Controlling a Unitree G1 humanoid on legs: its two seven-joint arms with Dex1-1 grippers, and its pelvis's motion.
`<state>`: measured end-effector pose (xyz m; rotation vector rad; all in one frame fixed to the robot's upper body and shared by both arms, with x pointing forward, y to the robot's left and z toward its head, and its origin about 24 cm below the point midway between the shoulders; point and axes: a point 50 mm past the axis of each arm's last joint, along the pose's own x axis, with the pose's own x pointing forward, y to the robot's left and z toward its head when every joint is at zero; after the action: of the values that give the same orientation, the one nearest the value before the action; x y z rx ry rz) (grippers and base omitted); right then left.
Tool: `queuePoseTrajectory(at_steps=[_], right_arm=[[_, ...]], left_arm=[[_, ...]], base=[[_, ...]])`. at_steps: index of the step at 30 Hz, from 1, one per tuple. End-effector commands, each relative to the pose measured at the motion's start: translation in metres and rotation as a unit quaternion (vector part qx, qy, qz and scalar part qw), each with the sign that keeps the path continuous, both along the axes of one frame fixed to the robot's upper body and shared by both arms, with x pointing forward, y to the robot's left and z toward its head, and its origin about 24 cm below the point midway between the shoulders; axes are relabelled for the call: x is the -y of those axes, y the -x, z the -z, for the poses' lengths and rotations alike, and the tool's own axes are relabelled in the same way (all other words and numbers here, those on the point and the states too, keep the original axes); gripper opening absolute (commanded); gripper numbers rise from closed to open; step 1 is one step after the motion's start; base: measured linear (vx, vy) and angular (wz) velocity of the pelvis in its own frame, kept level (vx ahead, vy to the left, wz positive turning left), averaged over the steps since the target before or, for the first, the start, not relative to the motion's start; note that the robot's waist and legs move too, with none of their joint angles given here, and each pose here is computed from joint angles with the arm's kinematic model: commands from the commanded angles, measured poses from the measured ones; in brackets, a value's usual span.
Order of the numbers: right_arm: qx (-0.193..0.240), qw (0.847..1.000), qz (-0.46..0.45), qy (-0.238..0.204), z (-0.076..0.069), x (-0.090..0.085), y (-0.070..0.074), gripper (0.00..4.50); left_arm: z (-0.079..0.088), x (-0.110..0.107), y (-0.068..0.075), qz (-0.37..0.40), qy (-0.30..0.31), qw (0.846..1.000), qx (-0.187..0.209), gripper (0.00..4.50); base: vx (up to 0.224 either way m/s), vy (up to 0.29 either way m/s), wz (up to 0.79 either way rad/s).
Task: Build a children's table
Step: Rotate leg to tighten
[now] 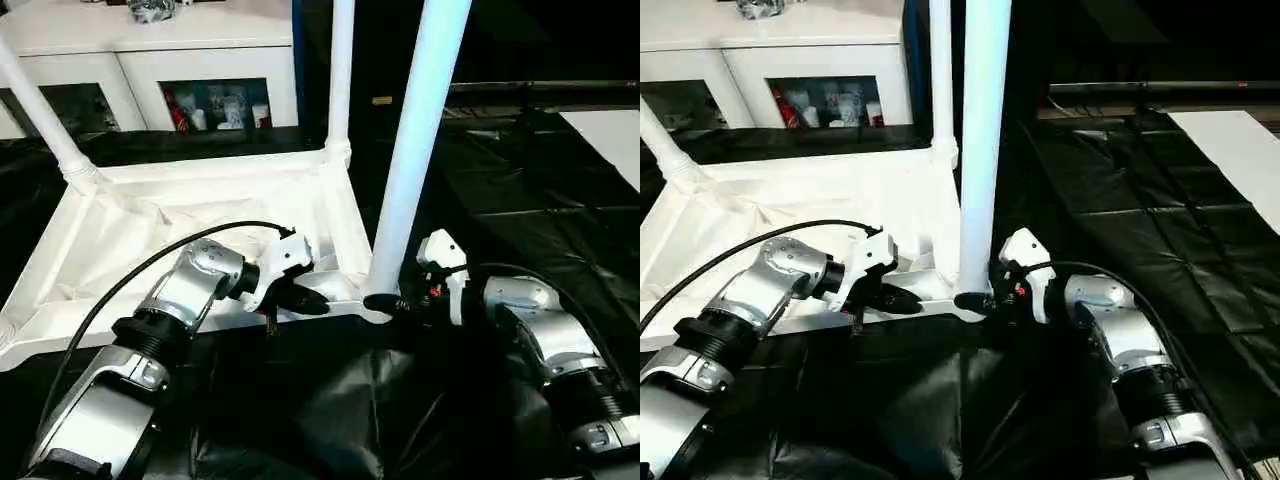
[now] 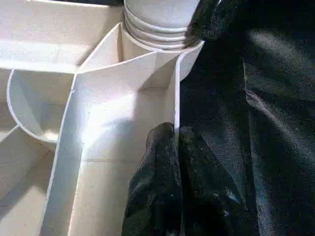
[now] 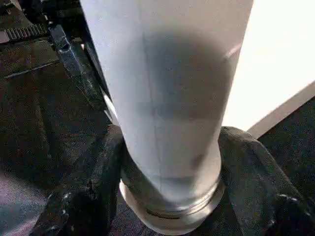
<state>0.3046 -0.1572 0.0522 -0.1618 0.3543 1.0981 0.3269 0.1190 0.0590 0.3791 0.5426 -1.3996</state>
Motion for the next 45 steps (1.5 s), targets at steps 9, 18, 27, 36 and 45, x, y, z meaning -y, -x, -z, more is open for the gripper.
queuePoseTrajectory(at_steps=[9, 18, 27, 36, 45], right_arm=[[-0.048, 0.939, 0.339, -0.035, 0.034, -0.006, -0.031, 2.56], [-0.037, 0.918, 0.393, -0.033, 0.032, -0.053, -0.045, 2.55], [0.022, 0.958, 0.279, -0.068, 0.01, -0.042, -0.04, 3.6], [0.046, 0.992, 0.12, -0.012, 0.004, -0.007, -0.016, 3.67], [0.053, 0.995, 0.081, -0.013, -0.003, 0.003, -0.001, 3.67]], left_arm=[[0.01, 0.027, -0.026, -0.222, 0.037, 0.974, 0.024, 0.0], [0.009, 0.052, -0.038, -0.308, 0.027, 0.949, 0.067, 0.0], [0.017, 0.039, -0.028, -0.216, 0.003, 0.975, 0.048, 0.0], [0.017, 0.018, -0.017, -0.127, -0.002, 0.991, 0.038, 0.0], [0.005, 0.019, -0.005, -0.014, 0.045, 0.997, 0.053, 0.0]], base=[[0.0, 0.0, 0.0], [0.0, 0.0, 0.0], [0.0, 0.0, 0.0], [0.0, 0.0, 0.0], [0.0, 0.0, 0.0]])
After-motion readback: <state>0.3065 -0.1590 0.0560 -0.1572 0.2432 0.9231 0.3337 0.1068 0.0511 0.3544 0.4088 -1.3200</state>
